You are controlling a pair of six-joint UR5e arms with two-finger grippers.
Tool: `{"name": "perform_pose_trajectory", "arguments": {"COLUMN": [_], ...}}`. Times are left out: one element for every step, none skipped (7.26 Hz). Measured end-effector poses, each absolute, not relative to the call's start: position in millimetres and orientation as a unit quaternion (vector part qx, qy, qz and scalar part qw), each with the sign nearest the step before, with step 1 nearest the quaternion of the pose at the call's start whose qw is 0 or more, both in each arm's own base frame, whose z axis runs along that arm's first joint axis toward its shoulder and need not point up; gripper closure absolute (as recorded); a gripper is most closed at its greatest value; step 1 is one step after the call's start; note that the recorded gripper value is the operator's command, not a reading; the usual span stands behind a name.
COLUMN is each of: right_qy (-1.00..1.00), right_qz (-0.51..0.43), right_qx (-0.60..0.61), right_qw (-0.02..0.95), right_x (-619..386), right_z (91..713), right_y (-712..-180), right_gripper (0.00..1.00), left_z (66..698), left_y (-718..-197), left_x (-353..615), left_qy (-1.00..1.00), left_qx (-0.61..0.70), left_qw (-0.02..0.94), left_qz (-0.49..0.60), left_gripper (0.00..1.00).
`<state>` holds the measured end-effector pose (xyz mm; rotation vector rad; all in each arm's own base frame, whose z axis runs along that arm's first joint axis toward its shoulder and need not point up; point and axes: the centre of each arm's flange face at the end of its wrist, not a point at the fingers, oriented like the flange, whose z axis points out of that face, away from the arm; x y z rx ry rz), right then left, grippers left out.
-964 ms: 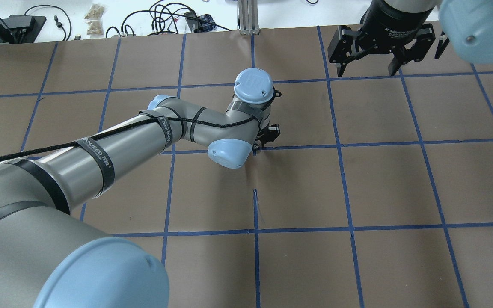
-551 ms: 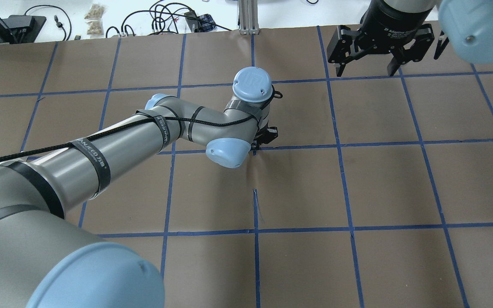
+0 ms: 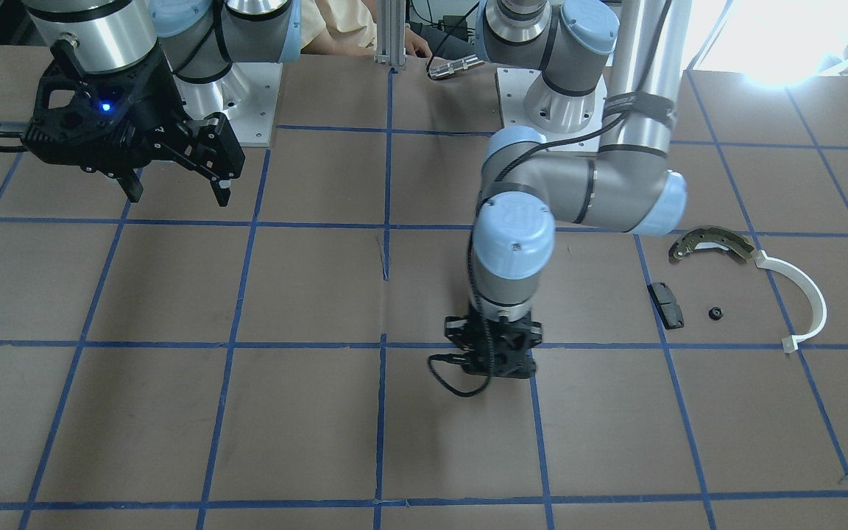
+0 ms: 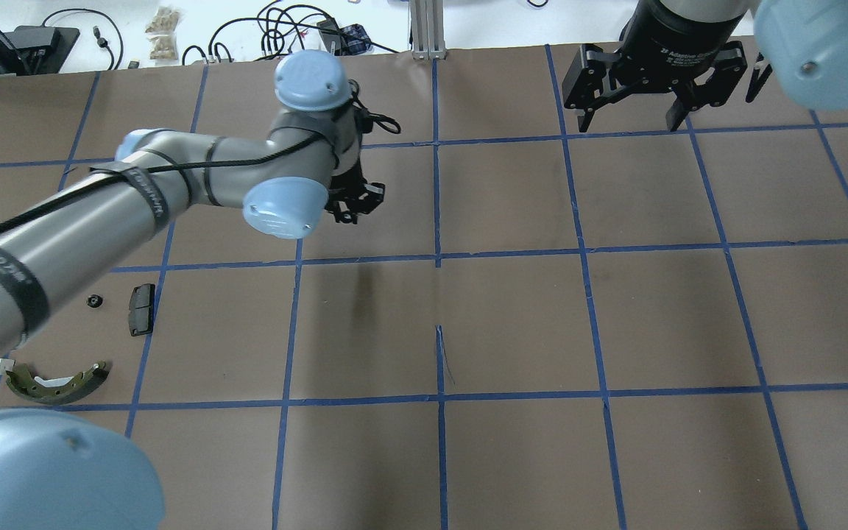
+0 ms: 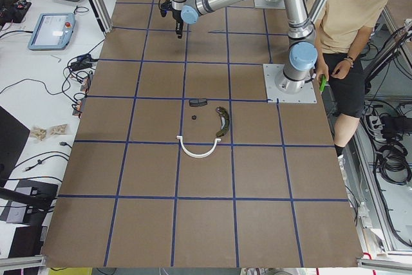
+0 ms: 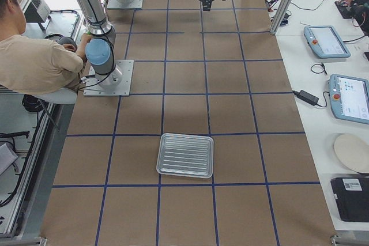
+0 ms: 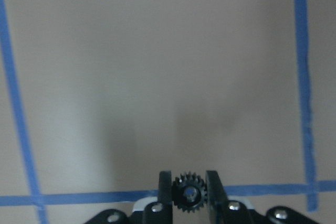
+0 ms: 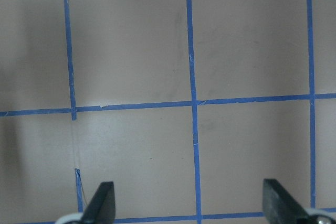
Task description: Place bearing gear from tray to pile
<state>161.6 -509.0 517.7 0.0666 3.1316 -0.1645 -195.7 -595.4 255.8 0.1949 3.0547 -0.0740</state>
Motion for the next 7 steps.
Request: {"name": "perform_pose_trajectory", "arguments": {"right_qy": [0.998, 0.998, 0.998, 0.998, 0.998, 0.998, 0.998], "right_qz": [-0.052, -0.052, -0.052, -0.050, -0.050, -0.051, -0.051], "right_qx": [0.021, 0.021, 0.021, 0.022, 0.022, 0.022, 0.022], "right_qw": [0.003, 0.002, 0.001, -0.001, -0.002, -0.002, -0.002], "right_x": [161.7, 161.6, 161.3, 160.9, 160.8, 160.8, 160.8], "right_z": [517.7, 517.5, 517.0, 516.3, 516.0, 516.0, 516.0], "right_y": [-509.0, -509.0, -508.9, -509.1, -509.2, -509.3, -509.4], "right_gripper": [0.00, 0.00, 0.00, 0.00, 0.00, 0.00, 0.00], "left_z": [271.3, 277.6, 269.3, 249.3, 229.8, 217.6, 210.7], "left_y": [-597.8, -588.1, -571.1, -552.2, -533.4, -518.0, -504.7], "left_x": [-130.1, -71.7, -8.5, 61.7, 120.1, 158.0, 189.5], "left_qy": [0.995, 0.995, 0.996, 0.997, 0.996, 0.995, 0.994], "left_qx": [0.081, 0.087, 0.080, 0.068, 0.070, 0.082, 0.096], "left_qw": [0.046, 0.048, 0.047, 0.048, 0.051, 0.053, 0.050], "left_qz": [-0.019, -0.011, -0.003, -0.006, -0.015, -0.021, -0.026], "left_gripper": [0.81, 0.82, 0.82, 0.82, 0.82, 0.82, 0.81]}}
